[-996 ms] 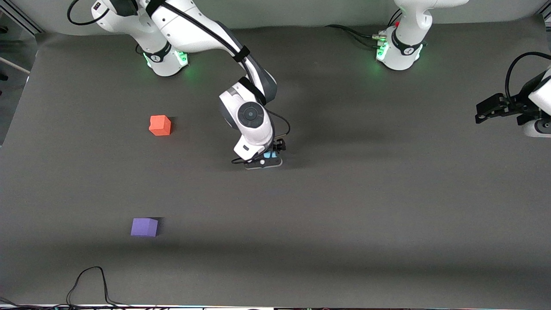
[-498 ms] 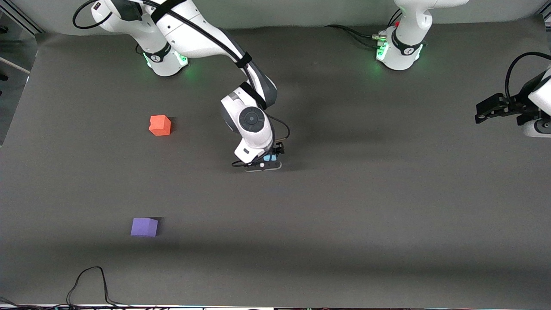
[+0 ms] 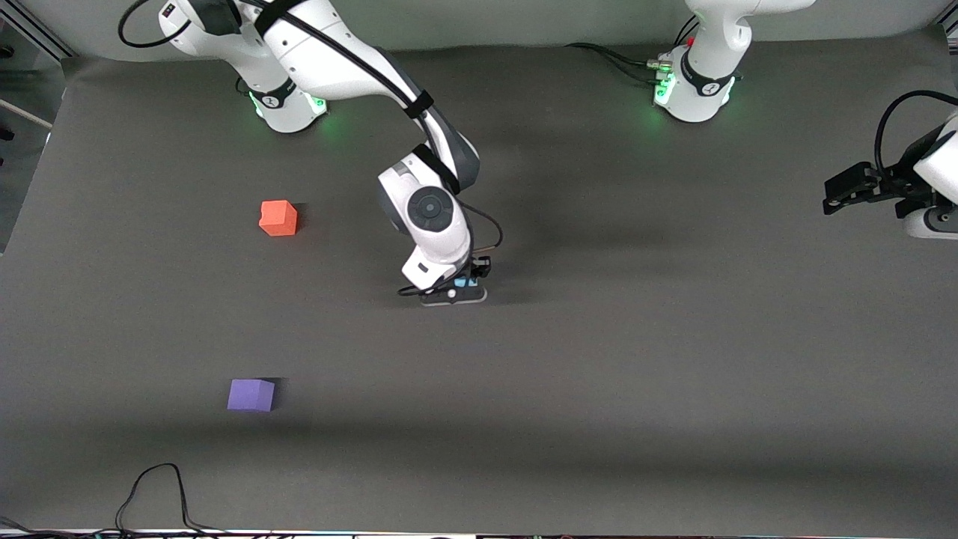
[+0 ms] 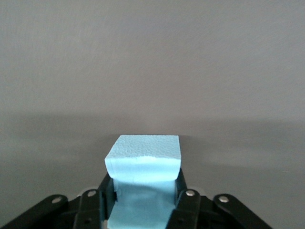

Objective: Place blue block between orange and purple blocks
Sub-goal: 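Close the right gripper on the blue cube and lift it, then carry the blue cube with the right gripper between orange and purple cubes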

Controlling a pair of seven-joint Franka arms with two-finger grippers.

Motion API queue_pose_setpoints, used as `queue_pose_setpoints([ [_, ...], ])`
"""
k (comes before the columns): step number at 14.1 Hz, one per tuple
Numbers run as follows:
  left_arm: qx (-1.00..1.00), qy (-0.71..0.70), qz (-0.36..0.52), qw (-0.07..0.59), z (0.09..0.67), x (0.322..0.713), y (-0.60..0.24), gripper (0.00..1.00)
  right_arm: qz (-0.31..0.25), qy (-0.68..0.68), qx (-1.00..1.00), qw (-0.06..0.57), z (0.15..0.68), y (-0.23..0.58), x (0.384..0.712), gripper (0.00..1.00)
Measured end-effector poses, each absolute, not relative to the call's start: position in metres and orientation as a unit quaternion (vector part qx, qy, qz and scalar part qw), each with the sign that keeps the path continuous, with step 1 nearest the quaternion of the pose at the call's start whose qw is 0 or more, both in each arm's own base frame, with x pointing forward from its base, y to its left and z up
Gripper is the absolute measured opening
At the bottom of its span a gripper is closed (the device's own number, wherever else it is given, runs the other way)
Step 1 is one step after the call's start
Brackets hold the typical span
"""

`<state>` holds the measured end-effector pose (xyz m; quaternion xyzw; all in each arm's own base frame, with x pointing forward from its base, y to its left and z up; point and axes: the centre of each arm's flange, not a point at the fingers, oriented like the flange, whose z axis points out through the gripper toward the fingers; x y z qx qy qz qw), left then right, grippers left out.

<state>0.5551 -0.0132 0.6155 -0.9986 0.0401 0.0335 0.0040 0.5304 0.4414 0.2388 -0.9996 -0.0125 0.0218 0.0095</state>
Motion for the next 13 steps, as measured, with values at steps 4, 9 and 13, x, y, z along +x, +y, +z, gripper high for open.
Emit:
queue_pose_setpoints([
  [4,-0.999,0.04,0.034,0.004,0.614,0.556,-0.013,1.0,0.052,-0.001,-0.999,0.016,0.382,0.399,0.578,0.48],
  [9,-0.999,0.041,0.026,0.004,0.615,0.557,-0.014,1.0,0.031,0.028,-0.998,0.046,0.563,0.302,0.6,0.48],
  [13,-0.999,0.041,0.023,0.004,0.615,0.558,-0.014,1.0,0.041,-0.024,-0.998,0.042,0.59,0.24,0.606,0.48],
])
